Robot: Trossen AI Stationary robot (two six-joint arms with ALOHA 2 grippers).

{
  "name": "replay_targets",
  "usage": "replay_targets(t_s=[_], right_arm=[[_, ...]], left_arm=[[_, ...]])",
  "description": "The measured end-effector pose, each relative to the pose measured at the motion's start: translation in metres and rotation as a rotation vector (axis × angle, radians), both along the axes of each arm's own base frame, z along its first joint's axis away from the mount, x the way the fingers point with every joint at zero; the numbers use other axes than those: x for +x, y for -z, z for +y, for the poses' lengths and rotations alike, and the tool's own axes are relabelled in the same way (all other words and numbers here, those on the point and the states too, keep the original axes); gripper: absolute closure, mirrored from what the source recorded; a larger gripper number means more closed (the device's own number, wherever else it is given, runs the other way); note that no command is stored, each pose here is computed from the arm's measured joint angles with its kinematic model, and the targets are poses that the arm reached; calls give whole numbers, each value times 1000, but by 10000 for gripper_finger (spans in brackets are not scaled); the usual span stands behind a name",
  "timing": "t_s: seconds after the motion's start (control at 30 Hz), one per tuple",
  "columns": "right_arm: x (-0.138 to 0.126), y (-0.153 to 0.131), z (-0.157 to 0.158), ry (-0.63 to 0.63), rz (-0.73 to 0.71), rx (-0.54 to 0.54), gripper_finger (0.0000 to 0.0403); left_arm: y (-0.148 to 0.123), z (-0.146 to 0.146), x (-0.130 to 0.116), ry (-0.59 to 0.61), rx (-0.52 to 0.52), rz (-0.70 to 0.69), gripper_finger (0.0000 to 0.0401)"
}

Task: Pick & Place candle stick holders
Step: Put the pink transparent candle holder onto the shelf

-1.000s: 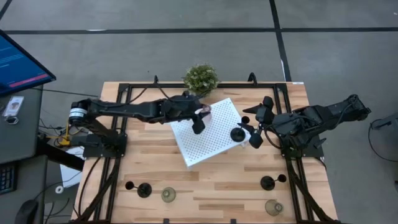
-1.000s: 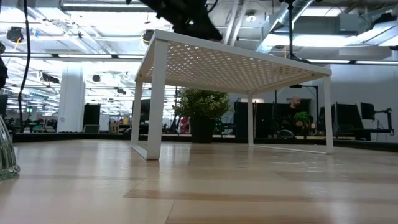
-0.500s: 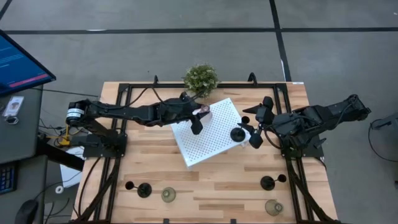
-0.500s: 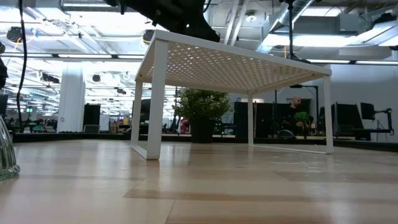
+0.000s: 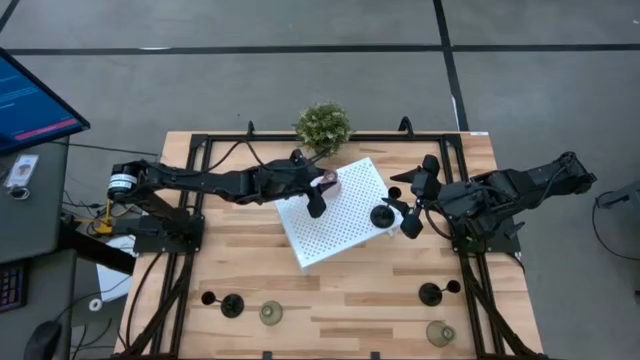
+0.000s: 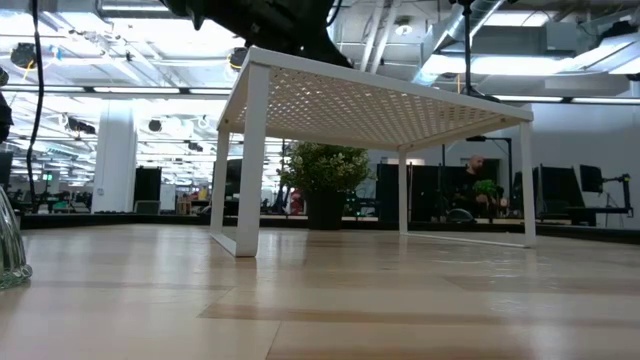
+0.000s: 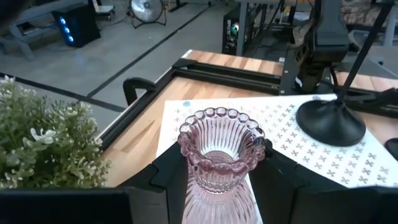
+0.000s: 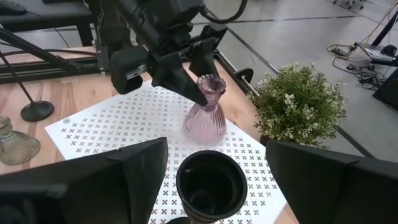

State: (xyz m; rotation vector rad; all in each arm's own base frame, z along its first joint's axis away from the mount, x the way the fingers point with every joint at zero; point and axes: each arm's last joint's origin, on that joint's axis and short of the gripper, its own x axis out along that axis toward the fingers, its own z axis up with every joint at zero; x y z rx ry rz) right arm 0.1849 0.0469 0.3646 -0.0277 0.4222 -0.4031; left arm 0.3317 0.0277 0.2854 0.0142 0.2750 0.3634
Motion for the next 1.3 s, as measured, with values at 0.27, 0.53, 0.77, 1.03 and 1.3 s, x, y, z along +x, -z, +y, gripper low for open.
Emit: replay_targets(t_s=[0.27,0.53,0.77,1.03,1.3], right_arm=[[0,0,0,0,0,1,138],[0,0,0,1,-1,2,138],[0,0,0,0,0,2,138],[0,1,1,-43,9,26,138],[0,1,1,-45,10,25,138]], left_arm=[[2,0,-1,3,7,24,260],[3,-1,-1,22,-14,26,241],[2,-1,-1,21,-14,25,246],[2,-1,0,16,-25,18,212],[1,-5,0,44,-29,15,152]])
